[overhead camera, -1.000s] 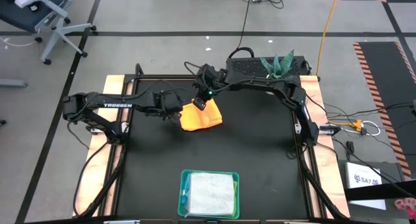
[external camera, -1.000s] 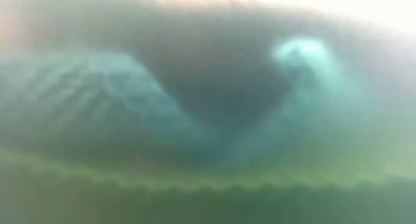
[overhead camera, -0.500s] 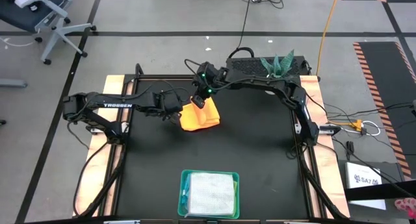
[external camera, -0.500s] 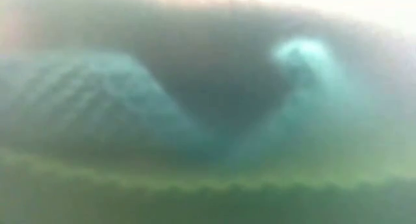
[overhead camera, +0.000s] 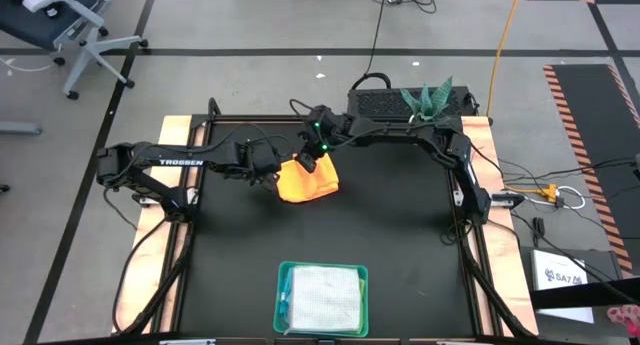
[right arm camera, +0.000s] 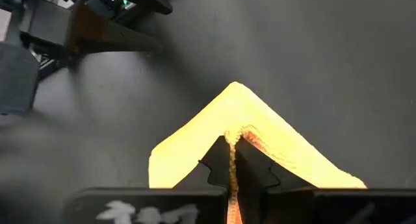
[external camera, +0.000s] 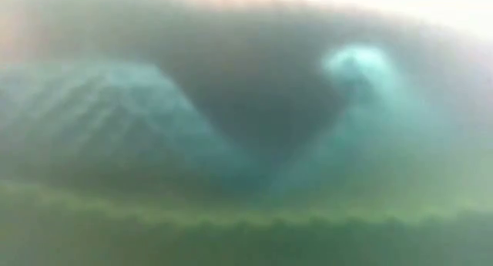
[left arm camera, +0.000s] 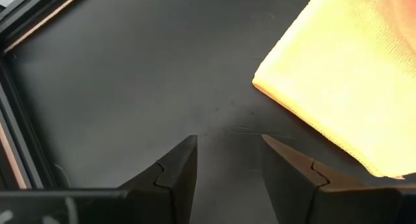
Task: Fold microfiber towels
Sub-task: Fold the orange microfiber cloth
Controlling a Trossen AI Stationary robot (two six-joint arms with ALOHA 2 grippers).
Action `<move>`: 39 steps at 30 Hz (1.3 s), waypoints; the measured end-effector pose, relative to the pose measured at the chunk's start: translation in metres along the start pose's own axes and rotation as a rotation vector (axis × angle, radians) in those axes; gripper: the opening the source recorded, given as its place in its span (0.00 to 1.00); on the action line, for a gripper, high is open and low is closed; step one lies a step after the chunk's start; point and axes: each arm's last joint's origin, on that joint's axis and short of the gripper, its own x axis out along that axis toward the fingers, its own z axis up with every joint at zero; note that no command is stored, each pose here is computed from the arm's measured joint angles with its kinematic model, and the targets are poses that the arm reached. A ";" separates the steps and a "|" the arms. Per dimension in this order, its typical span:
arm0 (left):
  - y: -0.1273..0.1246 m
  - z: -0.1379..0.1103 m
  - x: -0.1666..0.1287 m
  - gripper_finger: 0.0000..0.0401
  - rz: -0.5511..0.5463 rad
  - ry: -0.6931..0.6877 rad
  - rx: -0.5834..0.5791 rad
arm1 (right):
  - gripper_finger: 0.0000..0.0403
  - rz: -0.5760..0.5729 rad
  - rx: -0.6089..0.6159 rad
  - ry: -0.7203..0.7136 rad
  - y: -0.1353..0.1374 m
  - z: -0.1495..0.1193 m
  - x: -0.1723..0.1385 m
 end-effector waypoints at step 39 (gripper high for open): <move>-0.007 0.025 0.003 0.41 -0.087 -0.206 0.652 | 0.42 -0.006 -0.109 -0.010 0.010 0.028 -0.128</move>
